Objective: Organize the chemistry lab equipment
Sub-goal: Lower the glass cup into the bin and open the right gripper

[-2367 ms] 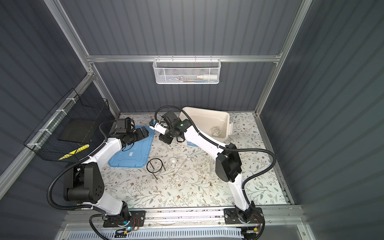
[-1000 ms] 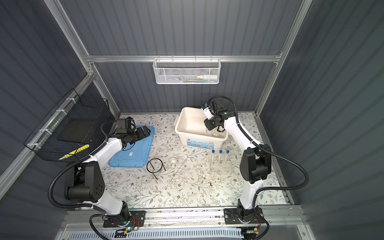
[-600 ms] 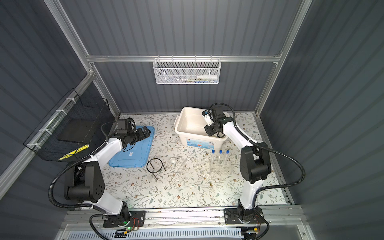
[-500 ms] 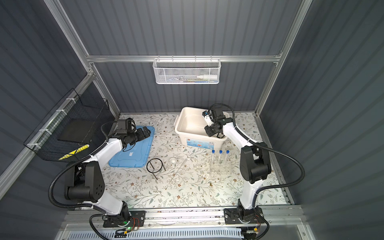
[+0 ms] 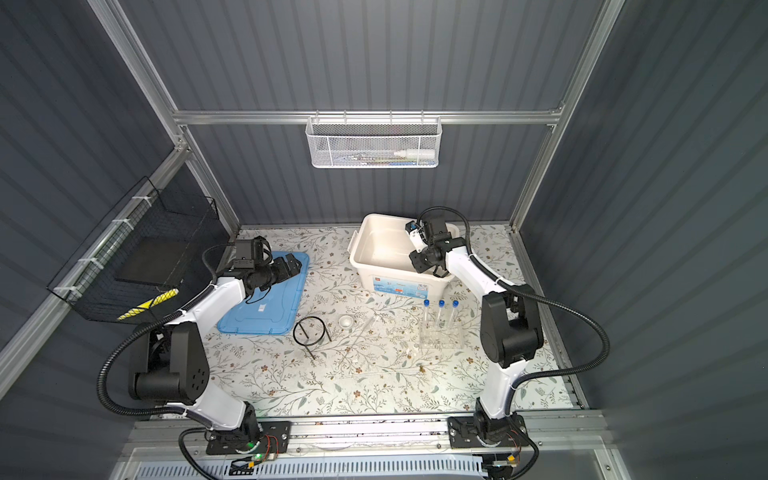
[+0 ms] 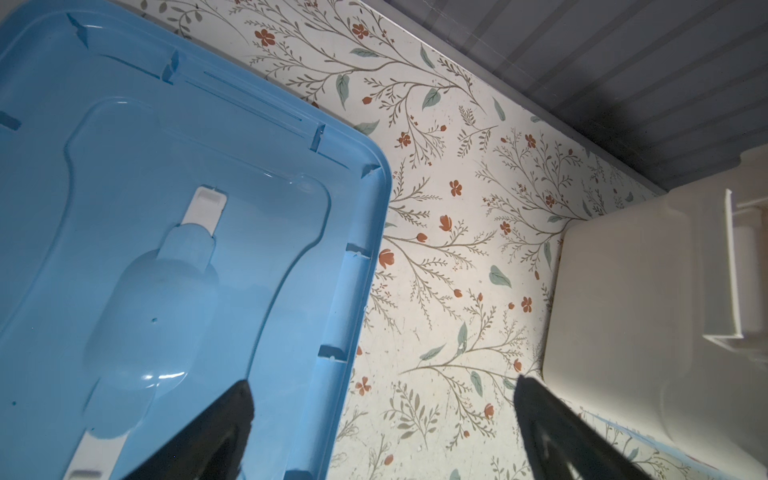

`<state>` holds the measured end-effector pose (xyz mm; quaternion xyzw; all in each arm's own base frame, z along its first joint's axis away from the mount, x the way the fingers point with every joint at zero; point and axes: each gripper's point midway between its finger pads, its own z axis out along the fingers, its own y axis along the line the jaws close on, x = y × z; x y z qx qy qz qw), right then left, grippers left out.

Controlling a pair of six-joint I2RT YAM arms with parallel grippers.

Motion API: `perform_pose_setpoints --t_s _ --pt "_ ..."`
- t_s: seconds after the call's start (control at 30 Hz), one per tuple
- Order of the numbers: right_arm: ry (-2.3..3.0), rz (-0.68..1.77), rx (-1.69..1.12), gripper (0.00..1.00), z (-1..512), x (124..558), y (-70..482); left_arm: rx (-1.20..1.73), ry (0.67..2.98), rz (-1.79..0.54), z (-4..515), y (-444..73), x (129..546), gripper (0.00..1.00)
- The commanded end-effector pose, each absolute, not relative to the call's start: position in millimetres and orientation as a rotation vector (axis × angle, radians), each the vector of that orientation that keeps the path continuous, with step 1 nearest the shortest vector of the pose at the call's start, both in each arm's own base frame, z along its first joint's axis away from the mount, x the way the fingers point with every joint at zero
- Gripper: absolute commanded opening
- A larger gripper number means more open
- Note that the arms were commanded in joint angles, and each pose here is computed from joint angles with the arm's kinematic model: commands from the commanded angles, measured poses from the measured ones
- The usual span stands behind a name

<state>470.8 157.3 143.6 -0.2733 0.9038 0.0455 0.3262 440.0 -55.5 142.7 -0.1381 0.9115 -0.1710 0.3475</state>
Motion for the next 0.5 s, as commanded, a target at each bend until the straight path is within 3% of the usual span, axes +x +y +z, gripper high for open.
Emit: perform_pose_setpoints --t_s 0.0,0.47 --pt "2.4 0.126 -0.683 0.29 138.4 470.4 147.8 -0.368 2.373 -0.46 137.9 -55.8 438.7 1.0" --pt "2.438 0.124 -0.733 0.29 131.2 475.8 143.4 -0.371 2.373 -0.457 137.4 -55.2 437.1 1.0"
